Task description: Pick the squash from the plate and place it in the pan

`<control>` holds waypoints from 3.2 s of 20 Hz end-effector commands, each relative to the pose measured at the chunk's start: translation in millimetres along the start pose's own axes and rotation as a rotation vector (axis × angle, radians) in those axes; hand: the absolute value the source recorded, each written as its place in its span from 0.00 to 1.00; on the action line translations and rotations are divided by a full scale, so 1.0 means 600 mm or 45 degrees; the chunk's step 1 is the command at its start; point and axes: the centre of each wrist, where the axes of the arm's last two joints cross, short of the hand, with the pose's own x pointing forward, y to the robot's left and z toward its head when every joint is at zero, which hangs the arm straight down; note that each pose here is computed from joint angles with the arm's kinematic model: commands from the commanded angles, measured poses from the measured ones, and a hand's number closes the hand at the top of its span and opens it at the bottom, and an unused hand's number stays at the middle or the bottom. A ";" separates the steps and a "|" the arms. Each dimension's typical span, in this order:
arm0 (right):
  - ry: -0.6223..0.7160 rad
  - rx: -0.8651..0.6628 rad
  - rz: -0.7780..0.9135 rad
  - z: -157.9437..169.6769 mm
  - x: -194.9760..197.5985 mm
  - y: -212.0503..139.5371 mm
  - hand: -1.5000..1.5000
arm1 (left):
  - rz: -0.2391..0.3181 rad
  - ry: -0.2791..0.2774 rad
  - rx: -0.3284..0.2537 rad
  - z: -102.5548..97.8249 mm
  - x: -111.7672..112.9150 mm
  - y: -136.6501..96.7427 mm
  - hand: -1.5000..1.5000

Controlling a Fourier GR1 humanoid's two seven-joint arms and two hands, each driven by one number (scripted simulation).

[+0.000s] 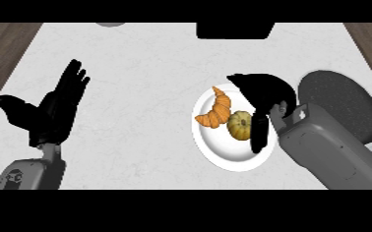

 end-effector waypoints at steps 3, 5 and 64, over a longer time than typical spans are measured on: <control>0.160 0.071 0.081 -0.034 0.027 0.001 0.00 | 0.000 -0.014 0.018 0.002 0.014 -0.012 0.50; 0.177 0.081 0.088 -0.023 0.039 0.006 0.00 | -0.001 0.005 0.001 -0.010 0.028 0.023 0.50; -0.393 -0.730 0.188 0.093 -0.075 0.205 1.00 | 0.003 0.024 0.087 0.005 -0.006 0.027 0.50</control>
